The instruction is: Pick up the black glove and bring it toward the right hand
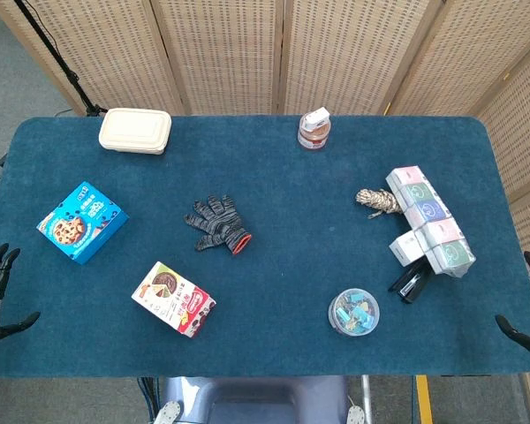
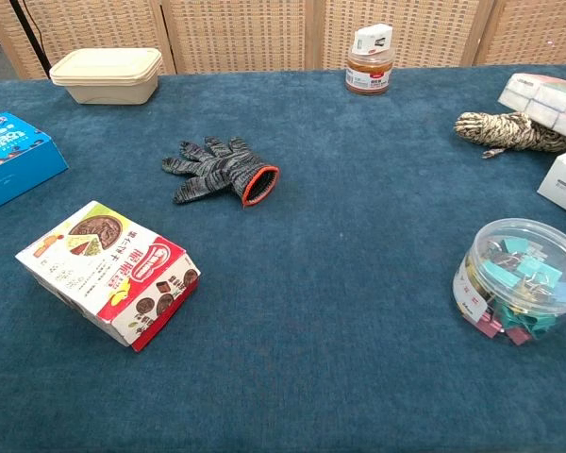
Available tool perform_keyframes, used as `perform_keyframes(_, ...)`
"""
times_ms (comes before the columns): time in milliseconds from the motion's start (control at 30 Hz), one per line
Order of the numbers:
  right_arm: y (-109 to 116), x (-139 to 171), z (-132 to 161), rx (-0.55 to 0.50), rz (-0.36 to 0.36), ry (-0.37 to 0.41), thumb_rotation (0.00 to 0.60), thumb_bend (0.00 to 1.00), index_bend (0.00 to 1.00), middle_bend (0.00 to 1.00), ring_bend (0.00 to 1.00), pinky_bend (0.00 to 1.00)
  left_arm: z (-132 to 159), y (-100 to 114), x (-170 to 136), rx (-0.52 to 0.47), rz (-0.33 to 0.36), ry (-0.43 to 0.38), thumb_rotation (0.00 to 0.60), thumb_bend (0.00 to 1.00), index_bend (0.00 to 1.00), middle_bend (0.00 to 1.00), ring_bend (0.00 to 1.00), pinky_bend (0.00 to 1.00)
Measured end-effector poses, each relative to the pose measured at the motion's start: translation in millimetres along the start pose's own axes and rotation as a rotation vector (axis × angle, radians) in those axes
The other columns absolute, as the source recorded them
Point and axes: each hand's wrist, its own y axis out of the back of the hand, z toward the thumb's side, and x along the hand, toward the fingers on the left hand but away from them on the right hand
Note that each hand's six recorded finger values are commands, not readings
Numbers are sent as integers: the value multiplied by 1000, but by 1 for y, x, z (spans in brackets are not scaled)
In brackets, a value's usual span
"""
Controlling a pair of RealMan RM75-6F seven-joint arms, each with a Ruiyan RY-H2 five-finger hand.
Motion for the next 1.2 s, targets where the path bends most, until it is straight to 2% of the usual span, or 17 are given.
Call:
perform_keyframes(400, 6, 4, 3, -29, -6, 18, 600, 0, 0, 0, 0, 0, 2, -1, 4, 7, -14, -28, 600, 0, 0, 0, 0, 0)
perform_keyframes(633, 7, 4, 7, -40, -8, 31, 600, 0, 0, 0, 0, 0, 12, -2, 36, 41, -39, -99, 600, 0, 0, 0, 0, 0)
perform_keyframes(733, 5, 2, 7, -41, -4, 32, 600, 0, 0, 0, 0, 0, 24, -4, 60, 69, -67, -176, 600, 0, 0, 0, 0, 0)
perform_keyframes(867, 3, 0, 4, -37, 1, 21, 600, 0, 0, 0, 0, 0, 53, -5, 100, 116, -112, -347, 600, 0, 0, 0, 0, 0)
perform_keyframes(967, 2, -3, 0, -27, 0, 6, 600, 0, 0, 0, 0, 0, 77, -6, 130, 177, -119, -459, 600, 0, 0, 0, 0, 0)
perform_keyframes(1067, 0, -5, -4, -17, 2, -13, 600, 0, 0, 0, 0, 0, 105, -12, 157, 223, -127, -538, 600, 0, 0, 0, 0, 0)
perform_keyframes(1200, -3, -8, -9, -2, 11, -35, 600, 0, 0, 0, 0, 0, 139, -28, 181, 254, -172, -599, 600, 0, 0, 0, 0, 0)
